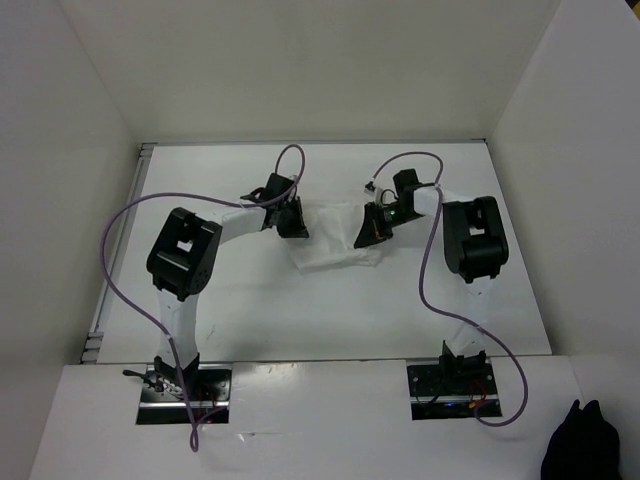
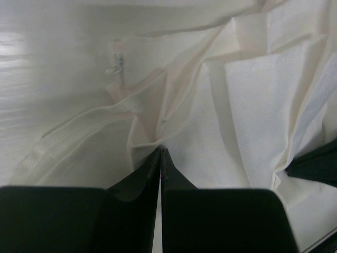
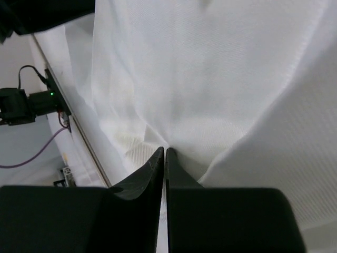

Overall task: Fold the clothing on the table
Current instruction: Fold the skirt

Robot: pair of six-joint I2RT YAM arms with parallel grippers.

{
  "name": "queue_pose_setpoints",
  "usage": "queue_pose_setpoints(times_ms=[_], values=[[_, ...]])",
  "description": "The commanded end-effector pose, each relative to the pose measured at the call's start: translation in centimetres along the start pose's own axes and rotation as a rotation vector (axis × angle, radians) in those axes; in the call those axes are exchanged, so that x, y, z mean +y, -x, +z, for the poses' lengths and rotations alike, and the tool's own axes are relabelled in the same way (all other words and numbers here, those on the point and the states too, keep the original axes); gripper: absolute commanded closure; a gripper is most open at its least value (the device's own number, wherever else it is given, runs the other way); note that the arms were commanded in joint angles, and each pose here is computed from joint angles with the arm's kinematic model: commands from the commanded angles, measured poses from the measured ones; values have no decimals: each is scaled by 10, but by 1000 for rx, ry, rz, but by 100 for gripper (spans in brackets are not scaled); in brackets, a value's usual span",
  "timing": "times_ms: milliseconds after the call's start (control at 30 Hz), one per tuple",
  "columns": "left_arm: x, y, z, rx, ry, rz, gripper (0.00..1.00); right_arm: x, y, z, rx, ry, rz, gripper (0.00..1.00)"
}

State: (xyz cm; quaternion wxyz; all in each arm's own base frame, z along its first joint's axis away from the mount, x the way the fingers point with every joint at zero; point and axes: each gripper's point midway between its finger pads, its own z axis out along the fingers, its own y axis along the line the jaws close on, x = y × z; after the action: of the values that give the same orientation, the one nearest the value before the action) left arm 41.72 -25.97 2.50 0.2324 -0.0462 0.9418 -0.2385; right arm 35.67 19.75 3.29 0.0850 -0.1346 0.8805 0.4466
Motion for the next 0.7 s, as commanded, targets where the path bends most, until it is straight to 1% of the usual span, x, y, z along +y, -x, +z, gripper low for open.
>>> queue_pose_setpoints(times_ms=[0, 33, 67, 100, 133, 167, 200, 233, 267, 300, 333, 367, 433, 467, 500, 567, 600, 633, 667], values=[[41, 8, -2, -5, 131, 3, 92, 20, 19, -13, -74, -54, -136, 92], [41, 13, -6, -27, 141, 6, 92, 30, 25, -22, -102, -64, -168, 92], [37, 26, -19, -67, 133, 13, 87, 36, 31, -29, -128, -75, -198, 90], [36, 30, -25, -85, 136, 16, 84, 44, 40, -36, -163, -85, -227, 88], [38, 33, -31, -110, 152, 26, 82, 51, 46, -44, -191, -99, -257, 85], [27, 48, -50, -169, 135, 34, 79, 66, 57, -62, -247, -139, -310, 80], [26, 52, -61, -196, 143, 50, 74, 73, 64, -71, -283, -163, -342, 68], [12, 70, -88, -281, 138, 72, 61, 81, 74, -86, -328, -191, -371, 63], [1, 75, -102, -320, 131, 101, 55, 100, 86, -106, -380, -223, -447, 51], [-7, 81, -116, -359, 124, 117, 47, 104, 84, -116, -377, -233, -447, 29], [-23, 91, -143, -425, 98, 126, 29, 112, 85, -125, -388, -246, -467, 22], [-30, 98, -158, -459, 80, 141, 26, 111, 89, -133, -397, -269, -467, 16], [-44, 110, -190, -534, 48, 151, 14, 113, 81, -136, -377, -279, -444, 4], [-47, 113, -201, -556, 45, 149, 6, 118, 82, -146, -408, -290, -438, 1], [-48, 115, -214, -580, 46, 157, 4, 120, 80, -149, -410, -299, -436, 1], [-38, 111, -220, -588, 90, 158, 4, 118, 79, -166, -452, -341, -403, 1], [-32, 107, -229, -598, 112, 168, 4, 117, 76, -166, -450, -347, -383, 1], [-13, 99, -225, -591, 180, 156, 3, 111, 73, -169, -456, -363, -359, 1], [-4, 92, -228, -585, 211, 162, 3, 109, 72, -175, -473, -401, -348, 1]])
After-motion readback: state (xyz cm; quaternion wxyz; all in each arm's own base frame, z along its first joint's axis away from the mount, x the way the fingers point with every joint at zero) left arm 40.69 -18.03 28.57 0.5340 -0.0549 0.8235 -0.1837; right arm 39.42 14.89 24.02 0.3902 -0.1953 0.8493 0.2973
